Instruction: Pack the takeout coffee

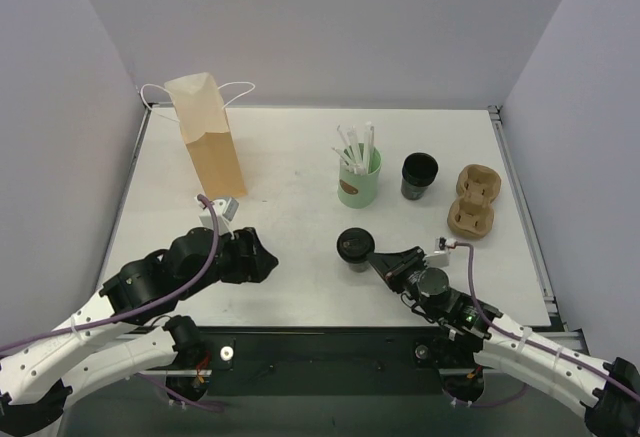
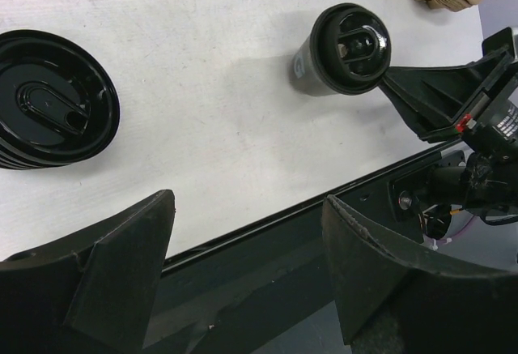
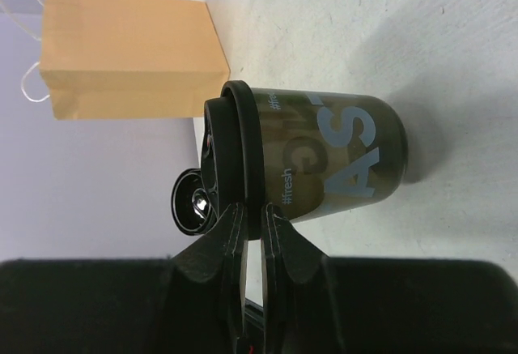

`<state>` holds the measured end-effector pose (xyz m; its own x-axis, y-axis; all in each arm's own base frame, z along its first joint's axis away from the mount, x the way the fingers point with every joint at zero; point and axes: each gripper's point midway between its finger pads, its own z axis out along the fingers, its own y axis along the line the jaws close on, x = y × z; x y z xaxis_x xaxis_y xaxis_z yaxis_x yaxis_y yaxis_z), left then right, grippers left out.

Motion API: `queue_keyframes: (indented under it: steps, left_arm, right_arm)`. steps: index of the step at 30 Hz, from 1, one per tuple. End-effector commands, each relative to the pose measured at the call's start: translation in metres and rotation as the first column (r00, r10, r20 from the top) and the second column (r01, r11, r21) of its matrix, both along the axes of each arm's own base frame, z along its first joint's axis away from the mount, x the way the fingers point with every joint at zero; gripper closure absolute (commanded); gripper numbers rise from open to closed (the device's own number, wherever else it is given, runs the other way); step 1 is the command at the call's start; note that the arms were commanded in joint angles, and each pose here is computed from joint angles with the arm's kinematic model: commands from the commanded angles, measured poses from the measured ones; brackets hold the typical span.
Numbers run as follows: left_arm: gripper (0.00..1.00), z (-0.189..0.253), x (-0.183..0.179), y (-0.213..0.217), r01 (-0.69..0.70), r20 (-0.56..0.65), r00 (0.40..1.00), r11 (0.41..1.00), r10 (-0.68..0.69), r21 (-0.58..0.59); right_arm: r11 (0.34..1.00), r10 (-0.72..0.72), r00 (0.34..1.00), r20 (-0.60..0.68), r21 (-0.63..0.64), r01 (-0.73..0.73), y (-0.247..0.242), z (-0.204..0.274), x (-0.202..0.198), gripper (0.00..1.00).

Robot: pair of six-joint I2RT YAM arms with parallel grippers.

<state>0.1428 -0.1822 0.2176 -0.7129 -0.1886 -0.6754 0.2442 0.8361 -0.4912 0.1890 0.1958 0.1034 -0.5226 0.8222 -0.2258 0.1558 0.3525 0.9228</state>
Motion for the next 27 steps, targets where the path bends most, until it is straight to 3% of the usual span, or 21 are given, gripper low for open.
queue_keyframes:
  steps: [1,10,19,27]
  left_arm:
    - [0.17,0.010,0.005,-0.008,0.020,0.042,0.999,0.999,-0.019,-0.028]
    - [0.17,0.011,0.006,-0.016,0.039,0.047,0.998,0.998,-0.036,-0.051]
    - [0.18,0.011,0.005,-0.023,0.058,0.042,0.998,0.996,-0.055,-0.069]
    - [0.18,0.003,0.005,-0.030,0.075,0.025,0.997,0.995,-0.073,-0.072]
  right_arm:
    - [0.993,-0.114,0.993,0.039,-0.011,0.114,-0.023,0.006,0.009,0.99]
    - [0.959,-0.270,0.956,0.112,-0.052,0.277,-0.069,0.014,0.013,1.00]
    - [0.874,-0.456,0.880,0.130,-0.118,0.471,-0.119,0.006,0.014,0.99]
    - [0.801,-0.587,0.801,0.115,-0.059,0.595,-0.153,0.005,0.009,0.93]
